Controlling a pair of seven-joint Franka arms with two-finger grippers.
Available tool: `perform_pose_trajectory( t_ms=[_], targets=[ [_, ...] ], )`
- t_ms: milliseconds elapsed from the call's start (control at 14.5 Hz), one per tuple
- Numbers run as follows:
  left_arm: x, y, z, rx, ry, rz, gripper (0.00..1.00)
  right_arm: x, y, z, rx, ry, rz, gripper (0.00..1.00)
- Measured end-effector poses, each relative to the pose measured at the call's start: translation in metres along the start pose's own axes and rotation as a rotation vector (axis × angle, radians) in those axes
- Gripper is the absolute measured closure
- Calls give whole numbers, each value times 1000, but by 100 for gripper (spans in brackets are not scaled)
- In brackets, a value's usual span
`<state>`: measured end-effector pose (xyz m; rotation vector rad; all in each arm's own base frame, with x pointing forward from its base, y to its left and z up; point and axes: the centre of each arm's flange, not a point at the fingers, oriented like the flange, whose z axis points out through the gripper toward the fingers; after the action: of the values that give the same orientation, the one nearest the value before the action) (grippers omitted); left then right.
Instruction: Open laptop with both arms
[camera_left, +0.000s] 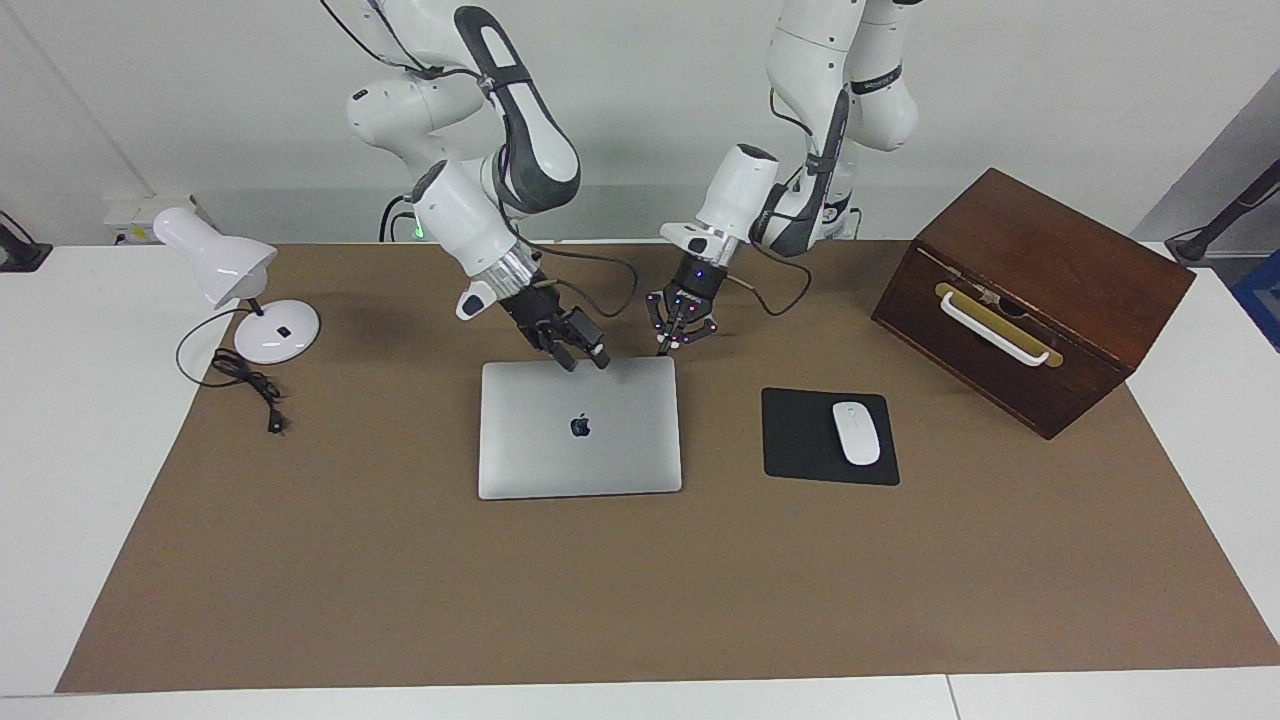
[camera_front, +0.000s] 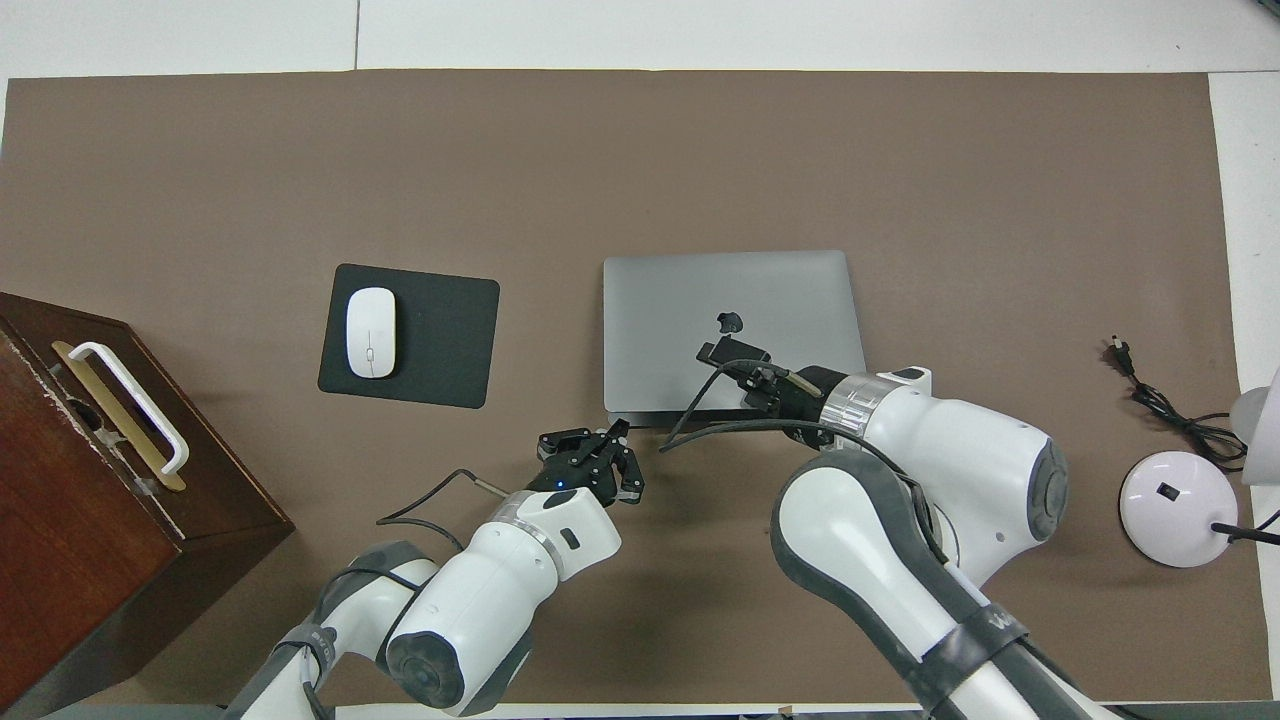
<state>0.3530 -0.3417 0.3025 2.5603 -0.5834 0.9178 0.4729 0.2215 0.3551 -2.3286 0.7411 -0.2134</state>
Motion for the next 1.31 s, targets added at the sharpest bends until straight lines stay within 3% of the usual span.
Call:
perform_pose_trajectory(
  t_ms=[344, 1309],
  targets=[
    [3, -14, 8, 14, -6, 25, 99, -15, -12, -5, 23, 1, 10, 0],
    [4, -15, 48, 23, -29, 47, 99, -36, 2, 6, -13, -2, -5, 0]
  ],
)
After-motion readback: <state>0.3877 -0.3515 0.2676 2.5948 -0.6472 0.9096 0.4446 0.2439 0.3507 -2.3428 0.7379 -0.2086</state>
